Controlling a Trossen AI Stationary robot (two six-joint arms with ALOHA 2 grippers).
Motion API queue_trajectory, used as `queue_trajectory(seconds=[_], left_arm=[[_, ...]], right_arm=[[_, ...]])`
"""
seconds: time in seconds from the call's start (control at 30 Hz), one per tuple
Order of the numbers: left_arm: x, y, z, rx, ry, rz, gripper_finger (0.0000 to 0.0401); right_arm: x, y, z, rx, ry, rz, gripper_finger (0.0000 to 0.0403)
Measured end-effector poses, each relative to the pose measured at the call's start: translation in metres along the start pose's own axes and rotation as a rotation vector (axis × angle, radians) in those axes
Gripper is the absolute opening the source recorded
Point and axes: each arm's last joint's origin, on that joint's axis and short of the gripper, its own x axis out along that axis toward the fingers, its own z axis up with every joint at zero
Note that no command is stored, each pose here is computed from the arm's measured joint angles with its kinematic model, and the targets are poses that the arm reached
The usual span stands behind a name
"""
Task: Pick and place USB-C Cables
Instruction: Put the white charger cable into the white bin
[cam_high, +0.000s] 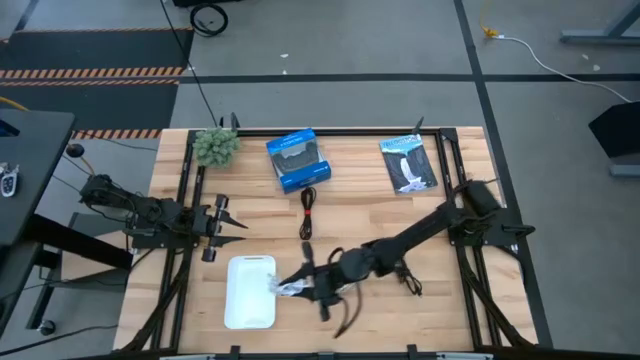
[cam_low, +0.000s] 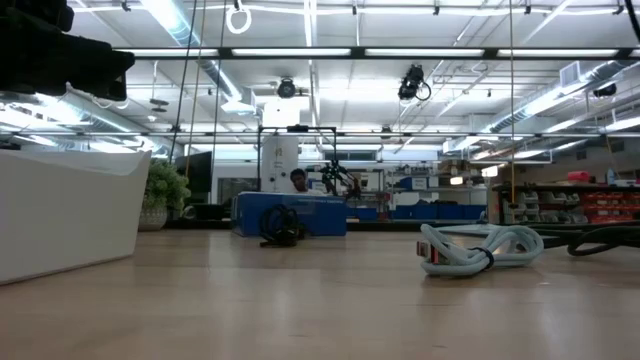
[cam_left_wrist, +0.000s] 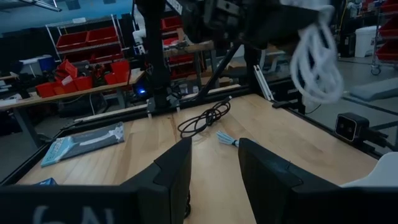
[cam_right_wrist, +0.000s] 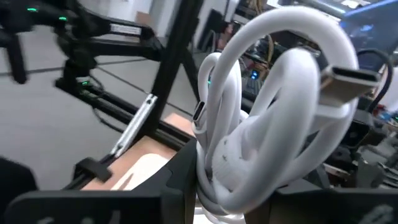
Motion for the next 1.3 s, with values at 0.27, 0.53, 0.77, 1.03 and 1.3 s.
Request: queue_trajectory(seconds=[0.27,0.53,0.77,1.03,1.3], left_arm=[[0.0,0.0,0.0,0.001,0.002,-0.001,0.0142],[0.0,0.0,0.0,0.0,0.001,-0.001,0.0142],[0.0,0.0,0.0,0.0,0.002,-0.001,0.0142],[0.0,0.0,0.0,0.001,0.002,0.0,0.0142],[0.0,0.0,0.0,0.001,0.002,-0.001,0.0142]], right_arm=[[0.064,0.007,-0.018,0.013,0.082,-0.039,0.0096],[0.109,0.006,-0.045,-0.078,0.224,-0.061,0.0096],[0.122,0.005,-0.076,-0.364,0.286,-0.048,0.0096],[0.118,0.01,-0.082,-0.506,0.396,-0.017,0.0124],[0.113,0.022,-0.088,-0.618,0.496,0.059,0.0194]])
